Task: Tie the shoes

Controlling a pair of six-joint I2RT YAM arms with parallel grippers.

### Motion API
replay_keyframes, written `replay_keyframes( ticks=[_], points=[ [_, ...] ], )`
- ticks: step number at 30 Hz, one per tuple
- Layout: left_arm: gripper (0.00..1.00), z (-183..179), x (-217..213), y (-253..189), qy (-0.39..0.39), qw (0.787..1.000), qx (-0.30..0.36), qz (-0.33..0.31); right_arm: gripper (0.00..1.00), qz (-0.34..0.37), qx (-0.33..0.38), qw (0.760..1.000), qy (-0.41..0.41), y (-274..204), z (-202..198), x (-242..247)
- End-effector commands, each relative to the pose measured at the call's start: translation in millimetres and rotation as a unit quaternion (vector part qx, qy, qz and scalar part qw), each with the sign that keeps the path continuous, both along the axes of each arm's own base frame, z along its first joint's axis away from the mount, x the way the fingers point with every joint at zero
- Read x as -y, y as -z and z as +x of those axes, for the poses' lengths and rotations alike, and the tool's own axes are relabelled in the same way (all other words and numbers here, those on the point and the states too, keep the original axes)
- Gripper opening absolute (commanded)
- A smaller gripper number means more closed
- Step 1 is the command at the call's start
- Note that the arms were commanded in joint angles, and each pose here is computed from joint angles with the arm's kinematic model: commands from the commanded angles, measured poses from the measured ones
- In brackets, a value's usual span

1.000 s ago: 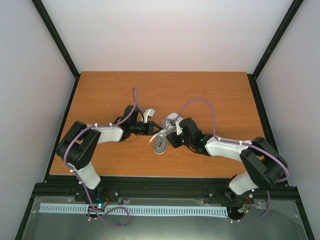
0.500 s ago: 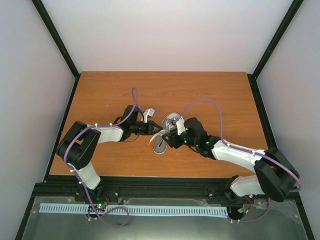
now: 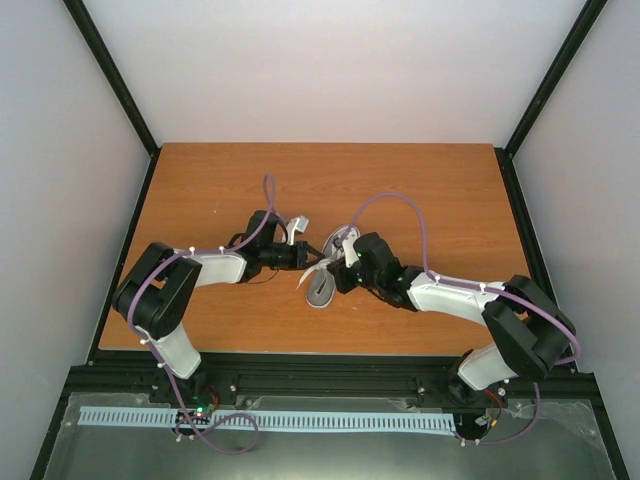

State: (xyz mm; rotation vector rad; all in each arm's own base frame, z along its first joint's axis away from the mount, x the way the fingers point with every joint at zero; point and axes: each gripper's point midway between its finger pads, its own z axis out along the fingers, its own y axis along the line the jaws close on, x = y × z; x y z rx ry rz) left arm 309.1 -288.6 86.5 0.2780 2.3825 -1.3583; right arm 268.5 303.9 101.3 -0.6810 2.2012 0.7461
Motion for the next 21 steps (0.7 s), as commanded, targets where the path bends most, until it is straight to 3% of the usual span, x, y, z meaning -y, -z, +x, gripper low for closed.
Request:
replay_keyframes(
  ticks=[1, 15, 21],
  points=[
    [0.01, 13, -2, -8, -0.019, 1.0, 0.017, -0.007, 0.03, -0.03, 0.014, 0.998, 0.058, 3, 15, 15],
    [0.01, 15, -6, -11, -0.037, 0.999, 0.026, -0.009, 0.03, -0.035, -0.029, 0.996, 0.074, 28, -3, 32],
    [0.01, 12, -4, -13, -0.028, 0.999, 0.03, -0.019, 0.04, -0.012, -0.043, 0.999, -0.001, 23, -25, 17]
  ],
)
